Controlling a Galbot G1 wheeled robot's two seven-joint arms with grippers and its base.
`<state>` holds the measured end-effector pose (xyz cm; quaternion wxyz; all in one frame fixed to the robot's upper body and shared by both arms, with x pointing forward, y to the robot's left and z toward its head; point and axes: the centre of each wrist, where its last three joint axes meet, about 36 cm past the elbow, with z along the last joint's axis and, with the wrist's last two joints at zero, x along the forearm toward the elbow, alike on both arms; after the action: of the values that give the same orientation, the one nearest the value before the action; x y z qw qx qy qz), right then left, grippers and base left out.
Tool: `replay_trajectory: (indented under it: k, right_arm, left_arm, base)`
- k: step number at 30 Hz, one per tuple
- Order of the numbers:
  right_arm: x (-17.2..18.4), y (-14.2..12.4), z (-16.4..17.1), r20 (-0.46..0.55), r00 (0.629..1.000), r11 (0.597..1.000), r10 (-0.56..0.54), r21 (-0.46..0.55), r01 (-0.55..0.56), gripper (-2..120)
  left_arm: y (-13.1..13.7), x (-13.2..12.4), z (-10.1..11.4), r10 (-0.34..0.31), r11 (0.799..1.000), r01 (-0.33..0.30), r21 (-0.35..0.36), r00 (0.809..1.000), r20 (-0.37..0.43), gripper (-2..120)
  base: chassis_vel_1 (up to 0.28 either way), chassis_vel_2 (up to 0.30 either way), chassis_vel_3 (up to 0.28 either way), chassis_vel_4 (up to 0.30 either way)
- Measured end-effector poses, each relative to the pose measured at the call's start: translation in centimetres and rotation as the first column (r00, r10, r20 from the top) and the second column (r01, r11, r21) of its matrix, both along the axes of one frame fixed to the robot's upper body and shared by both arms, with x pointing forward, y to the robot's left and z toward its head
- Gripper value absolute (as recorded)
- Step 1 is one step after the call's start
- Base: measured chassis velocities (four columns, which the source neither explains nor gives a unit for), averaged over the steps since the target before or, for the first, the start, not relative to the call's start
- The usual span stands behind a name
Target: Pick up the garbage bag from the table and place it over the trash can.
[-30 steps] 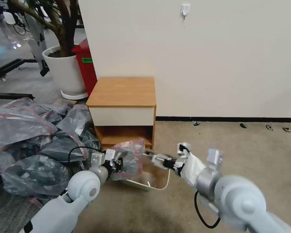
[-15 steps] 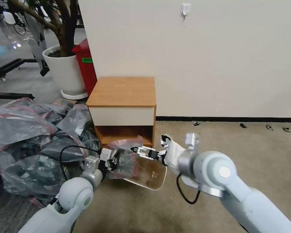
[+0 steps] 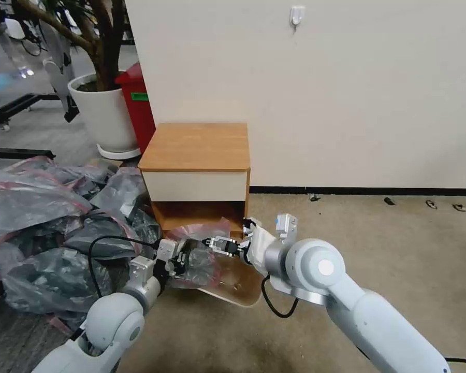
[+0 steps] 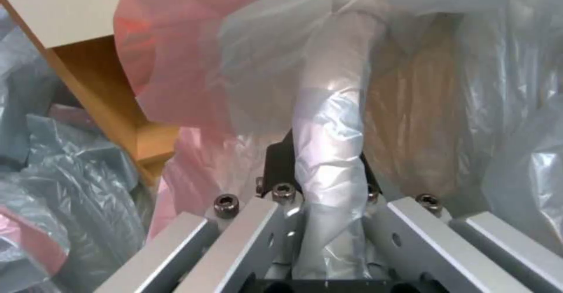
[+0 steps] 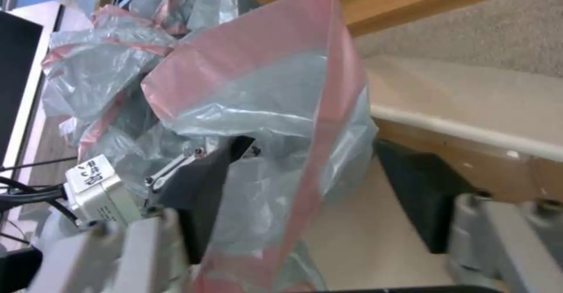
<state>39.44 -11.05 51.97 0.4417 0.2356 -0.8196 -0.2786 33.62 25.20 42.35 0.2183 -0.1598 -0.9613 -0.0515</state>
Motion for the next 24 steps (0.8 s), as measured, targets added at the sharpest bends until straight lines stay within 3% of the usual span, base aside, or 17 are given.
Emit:
replay_trajectory:
  k: [8,14,24]
  right_arm:
    - [0.0,0.1,-0.3,0.003,1.0,1.0,-0.001,-0.01,0.001,38]
    - [-0.5,-0.1,-0.8,0.023,1.0,0.999,0.0,-0.034,0.001,11]
    - [-1.2,-0.6,-1.2,0.067,0.998,0.998,0.002,-0.061,0.003,0]
  left_arm:
    - [-0.1,-0.4,-0.1,-0.001,1.0,0.001,-0.005,1.0,-0.004,3]
    - [0.0,-0.6,-0.2,0.003,1.0,-0.003,-0.003,1.0,-0.007,3]
    - [0.1,-0.9,-0.4,0.009,1.0,-0.009,-0.005,1.0,-0.014,3]
  base:
    - [0.0,0.0,0.0,0.0]
    - [0.0,0.0,0.0,0.0]
    - [0.0,0.0,0.0,0.0]
